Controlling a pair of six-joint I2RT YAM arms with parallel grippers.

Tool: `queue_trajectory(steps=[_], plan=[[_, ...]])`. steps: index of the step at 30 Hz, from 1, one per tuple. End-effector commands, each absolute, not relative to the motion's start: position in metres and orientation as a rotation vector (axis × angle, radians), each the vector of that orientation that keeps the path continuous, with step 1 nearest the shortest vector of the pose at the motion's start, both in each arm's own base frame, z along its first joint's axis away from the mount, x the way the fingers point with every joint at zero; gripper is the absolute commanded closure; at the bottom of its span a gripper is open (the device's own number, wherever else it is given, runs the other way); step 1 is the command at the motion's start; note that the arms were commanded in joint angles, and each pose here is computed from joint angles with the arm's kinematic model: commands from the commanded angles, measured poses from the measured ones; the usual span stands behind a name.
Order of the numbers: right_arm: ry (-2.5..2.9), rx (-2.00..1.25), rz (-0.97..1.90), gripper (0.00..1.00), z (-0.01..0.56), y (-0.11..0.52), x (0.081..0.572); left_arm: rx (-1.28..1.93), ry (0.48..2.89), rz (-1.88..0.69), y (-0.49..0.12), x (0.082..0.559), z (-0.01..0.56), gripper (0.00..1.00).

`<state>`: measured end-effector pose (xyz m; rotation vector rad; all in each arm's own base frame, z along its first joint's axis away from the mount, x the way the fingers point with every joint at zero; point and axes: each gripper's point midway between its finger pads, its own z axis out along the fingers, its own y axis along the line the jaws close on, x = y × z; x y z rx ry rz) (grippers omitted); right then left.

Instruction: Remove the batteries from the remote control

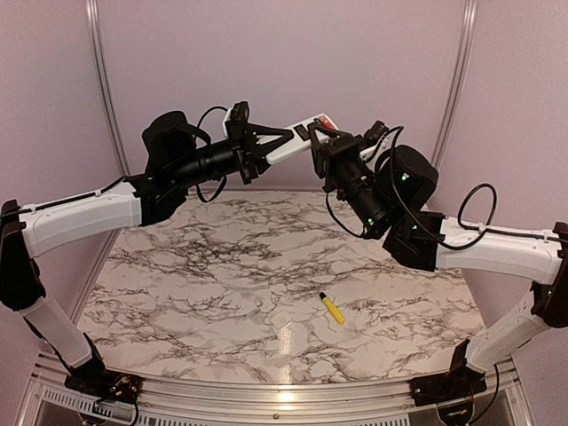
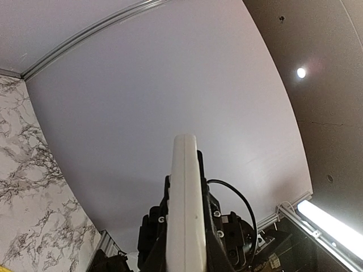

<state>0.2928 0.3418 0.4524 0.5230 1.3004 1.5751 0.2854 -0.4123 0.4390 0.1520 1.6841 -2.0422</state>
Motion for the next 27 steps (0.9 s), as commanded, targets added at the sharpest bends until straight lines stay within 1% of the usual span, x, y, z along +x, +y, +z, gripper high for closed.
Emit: queue_trajectory(steps=[1,2,5,7,8,9,10,12,16,19,22,27], plan=[[1.306,0.514,1.589,0.93,0.457,0.342,0.286,0.173,1.724,-2.013,-0.415,0.284,0.423,1.0],[1.326,0.511,1.577,0.86,0.454,0.342,0.285,0.173,1.728,-2.01,-0.414,0.284,0.422,1.0],[1.423,0.485,1.503,0.55,0.439,0.34,0.284,0.161,1.748,-1.993,-0.41,0.285,0.418,1.0],[1.518,0.475,1.421,0.4,0.424,0.334,0.282,0.144,1.766,-1.976,-0.403,0.288,0.412,1.0],[1.575,0.472,1.364,0.3,0.414,0.328,0.28,0.135,1.774,-1.967,-0.399,0.29,0.408,1.0],[1.632,0.468,1.303,0.21,0.404,0.321,0.279,0.12,1.794,-1.953,-0.393,0.292,0.401,1.0],[1.69,0.454,1.24,0.17,0.394,0.312,0.276,0.108,1.816,-1.935,-0.387,0.295,0.393,1.0],[1.79,0.41,1.1,0.14,0.372,0.292,0.269,0.102,1.878,-1.893,-0.378,0.298,0.374,1.0],[1.95,0.341,0.84,0.14,0.322,0.247,0.254,0.125,2.042,-1.769,-0.363,0.295,0.321,1.0],[2.078,0.232,0.672,0.14,0.285,0.222,0.24,0.14,2.121,-1.733,-0.351,0.288,0.289,1.0],[2.231,0.073,0.566,0.15,0.246,0.221,0.227,0.187,2.203,-1.671,-0.341,0.281,0.259,1.0],[2.474,-0.186,0.445,0.18,0.183,0.237,0.207,0.305,2.356,-1.568,-0.33,0.263,0.212,1.0]])
